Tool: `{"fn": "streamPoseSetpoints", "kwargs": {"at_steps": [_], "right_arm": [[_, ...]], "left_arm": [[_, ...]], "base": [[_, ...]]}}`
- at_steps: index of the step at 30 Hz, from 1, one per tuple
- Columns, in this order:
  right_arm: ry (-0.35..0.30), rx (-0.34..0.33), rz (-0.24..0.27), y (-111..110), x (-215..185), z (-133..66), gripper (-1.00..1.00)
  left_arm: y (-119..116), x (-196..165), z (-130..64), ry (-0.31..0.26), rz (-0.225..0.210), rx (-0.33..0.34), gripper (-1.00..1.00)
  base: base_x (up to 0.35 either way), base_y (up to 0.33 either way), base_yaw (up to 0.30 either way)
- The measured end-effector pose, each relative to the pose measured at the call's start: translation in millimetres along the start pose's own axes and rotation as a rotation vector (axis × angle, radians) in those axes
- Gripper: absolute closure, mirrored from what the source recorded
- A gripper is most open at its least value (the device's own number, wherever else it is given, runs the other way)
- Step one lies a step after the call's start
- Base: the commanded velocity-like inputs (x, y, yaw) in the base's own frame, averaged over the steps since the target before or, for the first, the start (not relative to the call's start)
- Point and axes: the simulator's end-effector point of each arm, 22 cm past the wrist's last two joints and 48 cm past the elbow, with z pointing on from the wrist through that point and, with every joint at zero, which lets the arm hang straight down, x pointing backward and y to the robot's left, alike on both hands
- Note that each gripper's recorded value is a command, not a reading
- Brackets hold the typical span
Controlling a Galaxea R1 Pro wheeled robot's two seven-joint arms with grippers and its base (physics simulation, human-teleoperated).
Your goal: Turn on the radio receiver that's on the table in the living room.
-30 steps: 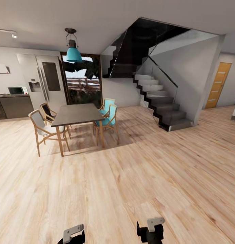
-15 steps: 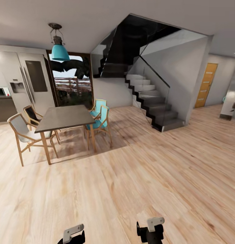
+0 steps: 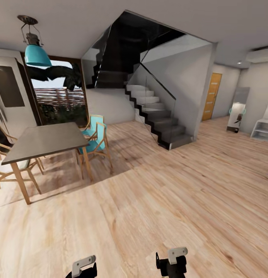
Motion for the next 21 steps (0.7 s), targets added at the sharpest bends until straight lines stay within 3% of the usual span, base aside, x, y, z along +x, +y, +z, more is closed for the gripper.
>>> {"fn": "streamPoseSetpoints", "kwargs": {"at_steps": [21], "right_arm": [[0.001,0.0,-0.002,0.2,0.6,0.0,-1.0]], "left_arm": [[0.0,0.1,0.0,0.0,0.0,0.0,-1.0]], "base": [[0.336,0.0,-0.268]]}}
